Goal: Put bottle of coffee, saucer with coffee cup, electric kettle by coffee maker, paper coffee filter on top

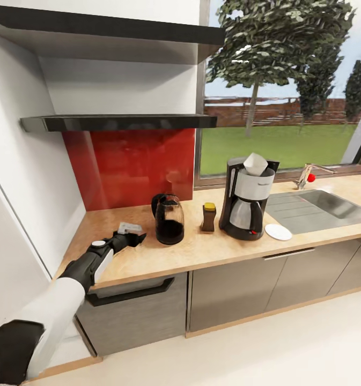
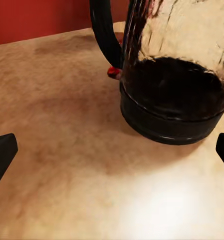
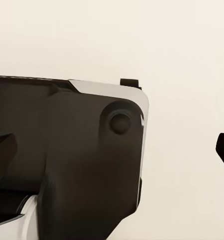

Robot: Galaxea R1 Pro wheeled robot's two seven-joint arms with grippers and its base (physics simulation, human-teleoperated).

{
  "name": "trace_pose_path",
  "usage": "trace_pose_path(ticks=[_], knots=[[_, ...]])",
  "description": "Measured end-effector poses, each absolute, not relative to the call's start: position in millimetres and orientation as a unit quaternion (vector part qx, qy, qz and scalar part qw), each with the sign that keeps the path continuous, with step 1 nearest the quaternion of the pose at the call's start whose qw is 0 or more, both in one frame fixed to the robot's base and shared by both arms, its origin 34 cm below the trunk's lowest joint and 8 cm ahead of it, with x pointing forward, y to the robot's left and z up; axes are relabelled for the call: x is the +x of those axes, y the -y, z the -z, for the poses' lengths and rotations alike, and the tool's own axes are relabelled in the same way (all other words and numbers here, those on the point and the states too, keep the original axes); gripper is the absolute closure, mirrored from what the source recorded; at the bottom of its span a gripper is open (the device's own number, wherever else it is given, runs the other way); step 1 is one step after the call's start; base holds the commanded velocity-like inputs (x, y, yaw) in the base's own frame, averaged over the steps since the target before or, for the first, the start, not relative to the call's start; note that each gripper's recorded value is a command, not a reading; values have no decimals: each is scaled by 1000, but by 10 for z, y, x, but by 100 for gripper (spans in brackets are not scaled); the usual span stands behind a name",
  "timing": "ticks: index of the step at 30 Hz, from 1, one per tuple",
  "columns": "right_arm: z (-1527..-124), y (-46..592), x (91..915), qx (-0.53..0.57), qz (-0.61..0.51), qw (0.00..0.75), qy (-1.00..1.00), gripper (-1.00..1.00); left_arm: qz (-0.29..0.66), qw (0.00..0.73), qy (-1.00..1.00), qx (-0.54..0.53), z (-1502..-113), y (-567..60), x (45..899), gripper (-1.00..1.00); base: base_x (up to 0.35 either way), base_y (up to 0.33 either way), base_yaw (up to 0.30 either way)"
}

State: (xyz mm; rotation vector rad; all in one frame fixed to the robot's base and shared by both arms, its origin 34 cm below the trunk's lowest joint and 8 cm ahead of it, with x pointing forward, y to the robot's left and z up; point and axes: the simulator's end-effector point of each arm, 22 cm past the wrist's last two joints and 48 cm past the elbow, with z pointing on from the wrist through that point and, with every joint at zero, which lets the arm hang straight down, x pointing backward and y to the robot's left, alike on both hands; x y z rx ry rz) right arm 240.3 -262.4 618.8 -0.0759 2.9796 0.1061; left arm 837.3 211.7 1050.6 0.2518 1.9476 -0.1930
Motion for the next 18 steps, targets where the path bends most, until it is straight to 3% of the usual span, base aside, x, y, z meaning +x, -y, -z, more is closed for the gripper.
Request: trace_pose_path(ticks=[6,18], knots=[[-6188,2649,2405,-24,-34,79,-996,-100,71,546,-828,105,-10484,-2260,8403,-100,0,0,-17],[-6187,2630,2400,-25,-35,78,-996,-100,52,542,-833,96,-10457,-2764,8374,-100,0,0,-227]])
